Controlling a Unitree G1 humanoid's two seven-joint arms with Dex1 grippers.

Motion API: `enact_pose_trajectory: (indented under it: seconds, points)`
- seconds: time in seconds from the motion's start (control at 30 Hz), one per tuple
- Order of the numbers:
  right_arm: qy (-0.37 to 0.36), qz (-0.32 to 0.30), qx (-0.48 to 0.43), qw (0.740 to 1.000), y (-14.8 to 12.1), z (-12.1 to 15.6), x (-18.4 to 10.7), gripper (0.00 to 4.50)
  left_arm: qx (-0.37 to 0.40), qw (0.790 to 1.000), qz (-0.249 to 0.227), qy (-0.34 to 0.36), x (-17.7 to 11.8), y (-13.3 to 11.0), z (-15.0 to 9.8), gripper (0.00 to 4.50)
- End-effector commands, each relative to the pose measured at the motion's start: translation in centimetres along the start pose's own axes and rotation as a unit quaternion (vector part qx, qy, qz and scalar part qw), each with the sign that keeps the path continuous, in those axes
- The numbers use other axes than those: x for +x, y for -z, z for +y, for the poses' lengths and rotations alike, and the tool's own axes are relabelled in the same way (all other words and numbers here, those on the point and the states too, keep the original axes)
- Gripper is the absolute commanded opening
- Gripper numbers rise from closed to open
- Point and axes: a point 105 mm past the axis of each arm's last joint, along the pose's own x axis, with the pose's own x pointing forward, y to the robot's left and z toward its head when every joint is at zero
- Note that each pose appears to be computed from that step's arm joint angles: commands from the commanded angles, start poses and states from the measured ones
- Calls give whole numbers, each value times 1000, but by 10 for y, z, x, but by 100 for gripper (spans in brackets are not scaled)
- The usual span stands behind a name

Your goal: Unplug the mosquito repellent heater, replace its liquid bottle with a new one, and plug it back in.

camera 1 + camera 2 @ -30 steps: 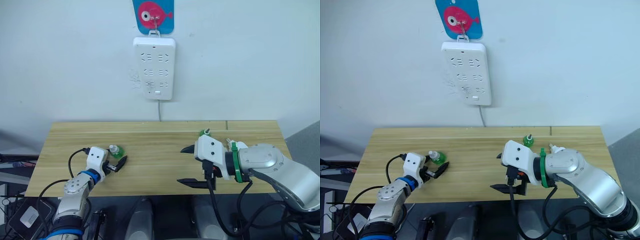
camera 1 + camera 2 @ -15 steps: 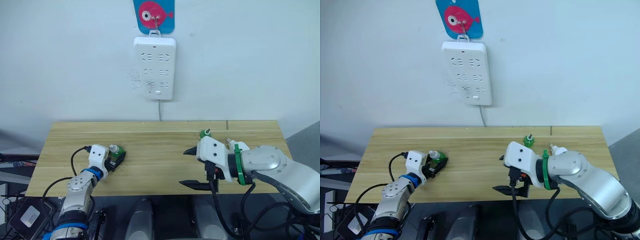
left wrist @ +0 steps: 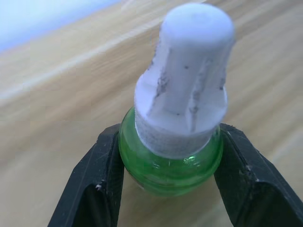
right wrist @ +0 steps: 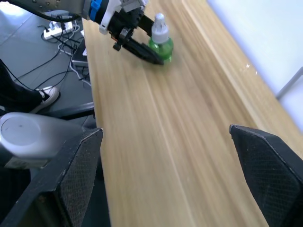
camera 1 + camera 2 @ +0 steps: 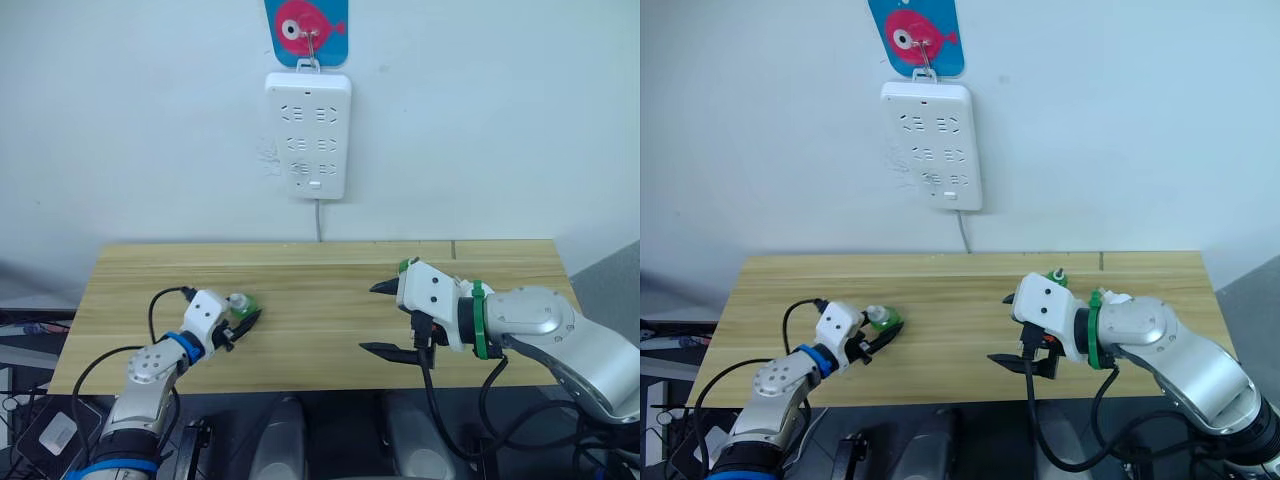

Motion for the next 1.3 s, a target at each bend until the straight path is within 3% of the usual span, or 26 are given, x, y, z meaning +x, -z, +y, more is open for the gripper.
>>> enact_pose_trajectory:
  seconds: [0.03, 0.23, 0.33, 0.5, 0.9, 1.03, 1.27, 1.3]
  points:
    - [6, -44, -14, 999, -18, -6, -3, 450, 42, 990, -26, 129, 11, -53, -21, 226]
    - [8, -98, 14, 995, -37, -13, 5, 450, 83, 958, -17, 274, 19, -111, -38, 226]
    - [13, -116, 37, 992, -47, -18, 14, 450, 108, 941, -9, 322, 19, -129, -45, 226]
    - [14, -125, 63, 990, -54, -25, 28, 450, 140, 925, -11, 352, 22, -144, -48, 226]
    - [11, -141, 42, 989, -60, -27, 46, 450, 160, 919, -22, 359, 27, -154, -42, 226]
    - [12, -144, 38, 989, -60, -28, 49, 358, 161, 917, -29, 364, 27, -156, -43, 226]
    - [2, -131, 14, 991, -54, -26, 53, 109, 156, 918, -48, 362, 27, -163, -44, 226]
    - [2, -131, 10, 991, -53, -27, 53, 108, 154, 918, -51, 362, 27, -165, -44, 226]
